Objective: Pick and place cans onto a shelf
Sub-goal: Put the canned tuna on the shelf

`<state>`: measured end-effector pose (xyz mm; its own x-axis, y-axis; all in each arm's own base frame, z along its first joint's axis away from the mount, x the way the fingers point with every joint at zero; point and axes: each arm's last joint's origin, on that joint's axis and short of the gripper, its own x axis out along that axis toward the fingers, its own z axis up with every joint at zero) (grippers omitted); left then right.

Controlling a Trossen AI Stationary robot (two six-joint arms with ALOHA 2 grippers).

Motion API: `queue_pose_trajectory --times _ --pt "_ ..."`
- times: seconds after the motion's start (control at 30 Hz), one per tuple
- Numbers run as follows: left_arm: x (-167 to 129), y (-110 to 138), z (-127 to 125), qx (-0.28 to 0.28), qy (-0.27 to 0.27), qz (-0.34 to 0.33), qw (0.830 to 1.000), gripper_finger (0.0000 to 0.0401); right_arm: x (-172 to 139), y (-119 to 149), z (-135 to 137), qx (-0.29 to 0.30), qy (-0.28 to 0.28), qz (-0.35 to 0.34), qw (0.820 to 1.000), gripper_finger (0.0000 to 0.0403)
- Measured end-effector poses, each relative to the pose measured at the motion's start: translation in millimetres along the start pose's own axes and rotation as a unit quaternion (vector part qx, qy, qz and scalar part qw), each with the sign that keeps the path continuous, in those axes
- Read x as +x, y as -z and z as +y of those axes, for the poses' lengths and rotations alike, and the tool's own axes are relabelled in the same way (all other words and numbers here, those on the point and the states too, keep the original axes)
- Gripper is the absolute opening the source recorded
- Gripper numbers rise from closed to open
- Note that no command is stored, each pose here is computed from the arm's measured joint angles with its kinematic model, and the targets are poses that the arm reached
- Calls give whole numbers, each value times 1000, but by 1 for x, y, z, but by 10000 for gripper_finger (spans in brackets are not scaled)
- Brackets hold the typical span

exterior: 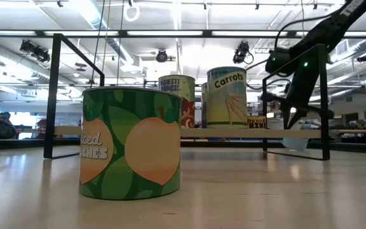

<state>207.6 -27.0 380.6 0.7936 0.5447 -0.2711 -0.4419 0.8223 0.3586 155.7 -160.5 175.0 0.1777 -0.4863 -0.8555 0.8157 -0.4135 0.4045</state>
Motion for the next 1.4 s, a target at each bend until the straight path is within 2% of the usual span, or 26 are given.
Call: queue_pose_trajectory --times 0.1,0.23,0.5,0.6,0.77,0.9,1.1,1.2,1.4 --pt "-1 0 1 -4 -1 -2 1000 20 13 -3 3 14 -6 15 1000 22" --pt "-3 -1 3 -8 -2 -6 1000 20 24 -8 9 12 -39 31 999 49" --pt "-9 -2 9 -20 -3 -15 1000 21 -1 -23 25 -76 -89 16 993 144" --pt "-11 -2 11 -39 -3 -18 999 21 -16 -28 28 -122 -76 12 990 182" --pt "-14 1 13 -65 3 -7 998 21 -30 -30 27 -202 -20 21 979 237" --pt "-14 4 11 -81 12 5 997 21 -22 -30 27 -241 -13 32 970 285" --pt "-14 4 11 -101 16 7 995 21 7 -26 27 -236 21 72 969 357" --pt "-14 4 11 -102 16 6 995 21 17 -21 26 -238 47 81 967 369" --pt "-13 3 11 -109 16 1 994 21 32 -11 25 -243 82 83 963 363"
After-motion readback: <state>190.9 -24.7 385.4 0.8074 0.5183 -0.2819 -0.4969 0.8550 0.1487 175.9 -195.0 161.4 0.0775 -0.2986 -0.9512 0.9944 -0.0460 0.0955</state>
